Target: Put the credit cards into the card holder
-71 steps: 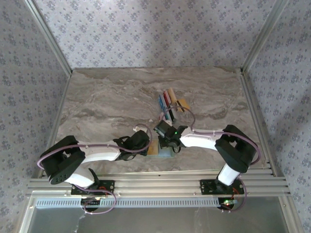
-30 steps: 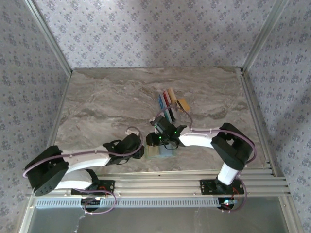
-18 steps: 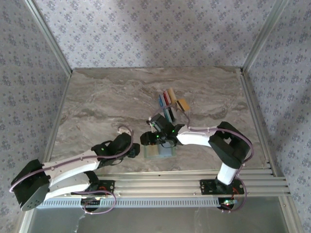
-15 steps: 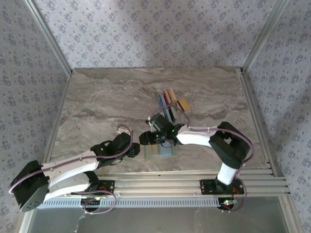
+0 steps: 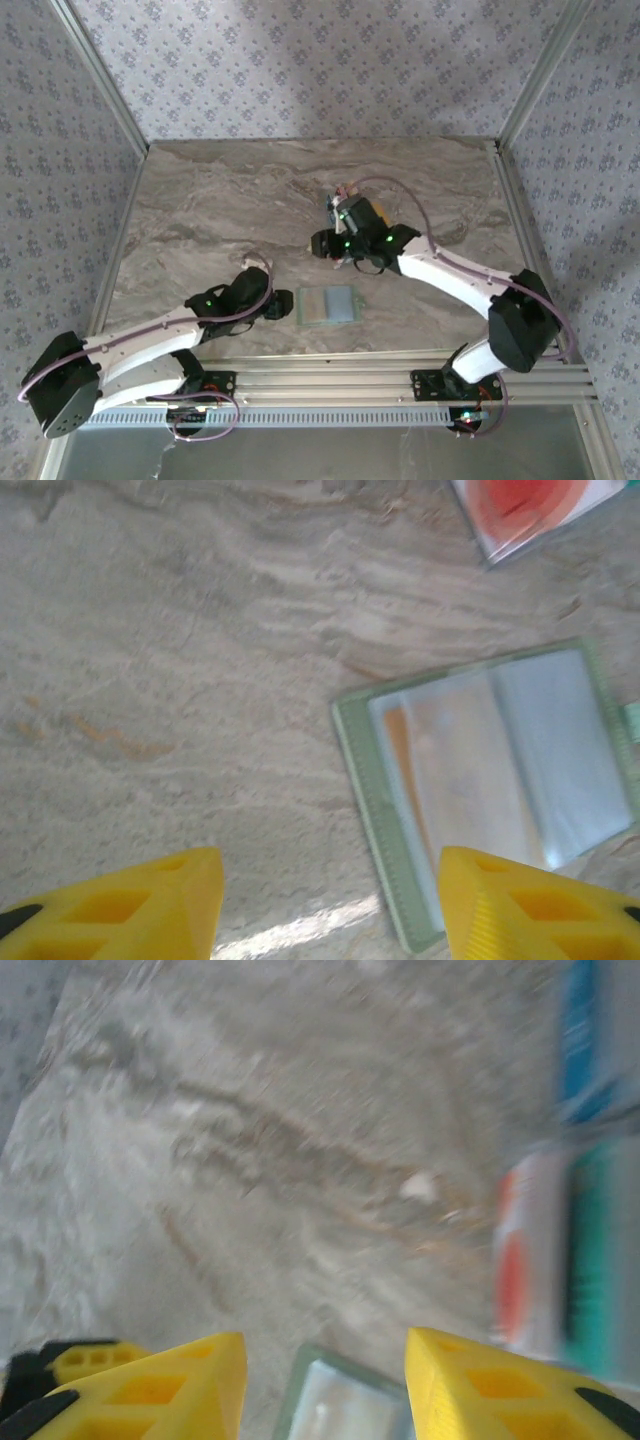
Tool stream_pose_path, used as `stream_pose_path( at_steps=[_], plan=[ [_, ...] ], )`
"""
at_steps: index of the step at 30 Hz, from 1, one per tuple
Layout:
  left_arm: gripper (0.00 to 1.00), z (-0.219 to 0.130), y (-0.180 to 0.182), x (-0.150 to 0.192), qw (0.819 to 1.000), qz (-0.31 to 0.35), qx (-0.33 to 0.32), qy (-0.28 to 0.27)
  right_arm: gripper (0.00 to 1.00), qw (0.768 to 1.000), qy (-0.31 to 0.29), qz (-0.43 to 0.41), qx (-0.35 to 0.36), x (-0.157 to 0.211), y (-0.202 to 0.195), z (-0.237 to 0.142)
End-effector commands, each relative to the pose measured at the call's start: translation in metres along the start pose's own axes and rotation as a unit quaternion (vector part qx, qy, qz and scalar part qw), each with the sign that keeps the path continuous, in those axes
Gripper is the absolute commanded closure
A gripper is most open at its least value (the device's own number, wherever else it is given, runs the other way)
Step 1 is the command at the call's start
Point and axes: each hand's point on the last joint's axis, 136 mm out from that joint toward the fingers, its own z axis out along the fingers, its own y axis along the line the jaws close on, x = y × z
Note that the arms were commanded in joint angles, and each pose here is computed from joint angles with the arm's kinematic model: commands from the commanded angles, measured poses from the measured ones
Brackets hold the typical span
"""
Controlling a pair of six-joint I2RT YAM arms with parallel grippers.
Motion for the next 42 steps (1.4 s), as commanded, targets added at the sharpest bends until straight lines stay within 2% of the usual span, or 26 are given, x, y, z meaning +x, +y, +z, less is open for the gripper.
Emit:
stream_pose_path(
  at_steps=[1, 2, 3, 8, 16, 25, 32, 36, 42],
  plan=[
    [0.38, -0.004, -0.023, -0.03, 0.999, 0.002, 0.033, -0.02, 0.55, 0.996, -0.014, 0.01, 0.083, -0.025, -0.048, -0.019],
    [0.38, -0.004, -0.027, -0.036, 0.999, -0.001, 0.04, -0.024, 0.56, 0.995, -0.016, 0.016, 0.097, -0.028, -0.059, -0.019],
    [0.37, -0.003, -0.031, -0.043, 0.999, -0.003, 0.046, -0.027, 0.56, 0.994, -0.037, 0.021, 0.102, -0.049, -0.064, -0.025],
    [0.36, 0.011, -0.042, -0.08, 0.995, -0.037, 0.083, -0.028, 0.5, 0.992, -0.038, 0.049, 0.106, -0.081, -0.098, -0.013],
    [0.37, 0.048, -0.047, -0.138, 0.992, -0.068, 0.109, -0.02, 0.49, 0.995, -0.01, 0.082, 0.058, -0.109, -0.132, 0.023],
    [0.45, 0.107, -0.051, -0.178, 0.988, -0.074, 0.134, 0.009, 0.53, 0.993, 0.011, 0.11, -0.034, -0.116, -0.126, 0.058],
    [0.46, 0.137, -0.05, -0.192, 0.988, -0.064, 0.138, 0.028, 0.6, 0.989, 0.015, 0.124, -0.076, -0.114, -0.119, 0.066],
    [0.48, 0.153, -0.052, -0.194, 0.987, -0.061, 0.14, 0.043, 0.64, 0.989, 0.017, 0.128, -0.077, -0.111, -0.12, 0.067],
    [0.49, 0.17, -0.052, -0.19, 0.986, -0.058, 0.142, 0.06, 0.65, 0.987, 0.017, 0.131, -0.091, -0.109, -0.116, 0.064]
  ],
)
